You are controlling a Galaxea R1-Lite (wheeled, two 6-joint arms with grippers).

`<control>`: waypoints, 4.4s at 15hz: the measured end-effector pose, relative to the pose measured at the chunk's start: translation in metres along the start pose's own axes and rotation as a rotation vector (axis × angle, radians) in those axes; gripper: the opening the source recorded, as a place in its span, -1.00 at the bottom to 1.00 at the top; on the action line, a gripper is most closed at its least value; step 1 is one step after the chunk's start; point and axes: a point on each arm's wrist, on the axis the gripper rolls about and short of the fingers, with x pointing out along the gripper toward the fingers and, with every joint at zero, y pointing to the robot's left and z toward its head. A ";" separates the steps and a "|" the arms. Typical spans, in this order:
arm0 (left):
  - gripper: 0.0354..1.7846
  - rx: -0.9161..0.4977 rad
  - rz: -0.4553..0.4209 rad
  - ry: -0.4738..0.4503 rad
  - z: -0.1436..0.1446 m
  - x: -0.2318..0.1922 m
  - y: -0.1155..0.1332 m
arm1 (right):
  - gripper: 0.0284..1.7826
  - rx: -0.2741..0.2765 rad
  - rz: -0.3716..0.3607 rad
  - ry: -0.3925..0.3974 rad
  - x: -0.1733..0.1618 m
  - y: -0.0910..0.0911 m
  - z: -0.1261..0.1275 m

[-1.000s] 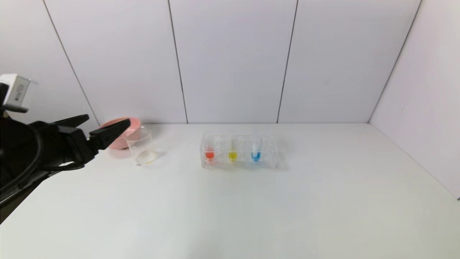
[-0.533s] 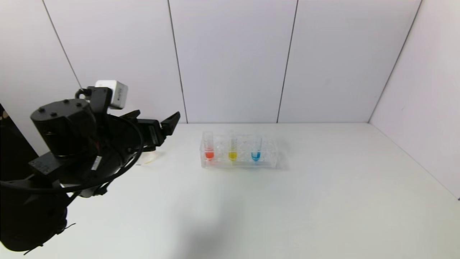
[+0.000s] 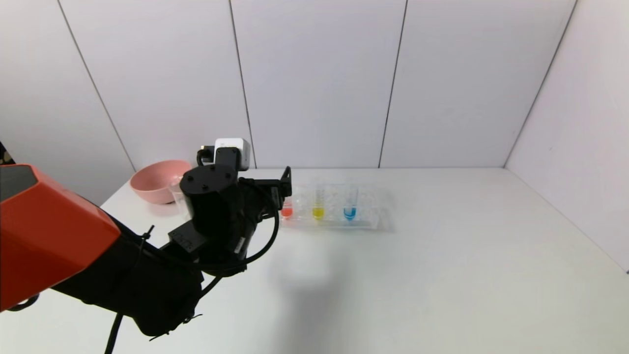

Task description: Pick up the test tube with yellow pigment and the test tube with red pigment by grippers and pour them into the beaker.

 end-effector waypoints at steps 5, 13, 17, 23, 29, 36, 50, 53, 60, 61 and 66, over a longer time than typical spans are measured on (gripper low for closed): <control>0.99 0.015 0.038 0.002 -0.032 0.019 -0.020 | 0.91 0.000 0.000 0.000 0.000 0.000 0.000; 0.99 0.056 0.114 0.022 -0.069 0.043 -0.025 | 0.91 0.000 0.000 0.000 0.000 0.000 0.000; 0.99 0.060 0.123 0.026 -0.072 0.046 -0.022 | 0.91 0.000 0.000 0.000 0.000 0.000 0.000; 0.97 0.063 0.131 0.026 -0.072 0.048 -0.019 | 0.91 0.000 0.000 0.000 0.000 0.000 0.000; 0.22 0.075 0.125 0.037 -0.076 0.050 -0.017 | 0.91 0.000 0.000 0.000 0.000 0.000 0.000; -0.54 0.074 0.124 0.036 -0.075 0.049 -0.016 | 0.91 0.000 0.000 0.000 0.000 0.000 0.000; -0.54 0.080 0.128 -0.008 -0.050 0.042 -0.017 | 0.91 0.000 0.000 0.000 0.000 0.000 0.000; -0.54 0.080 0.122 -0.023 -0.041 0.039 -0.018 | 0.91 0.000 0.000 0.000 0.000 0.000 0.000; -0.54 0.083 0.105 -0.059 -0.019 0.028 -0.022 | 0.91 0.000 0.000 0.000 0.000 0.000 0.000; -0.54 0.080 0.101 -0.066 -0.016 0.026 -0.023 | 0.91 0.000 0.000 0.000 0.000 0.000 0.000; -0.54 0.069 0.080 -0.092 0.004 0.015 -0.022 | 0.91 0.000 0.000 0.000 0.000 0.000 0.000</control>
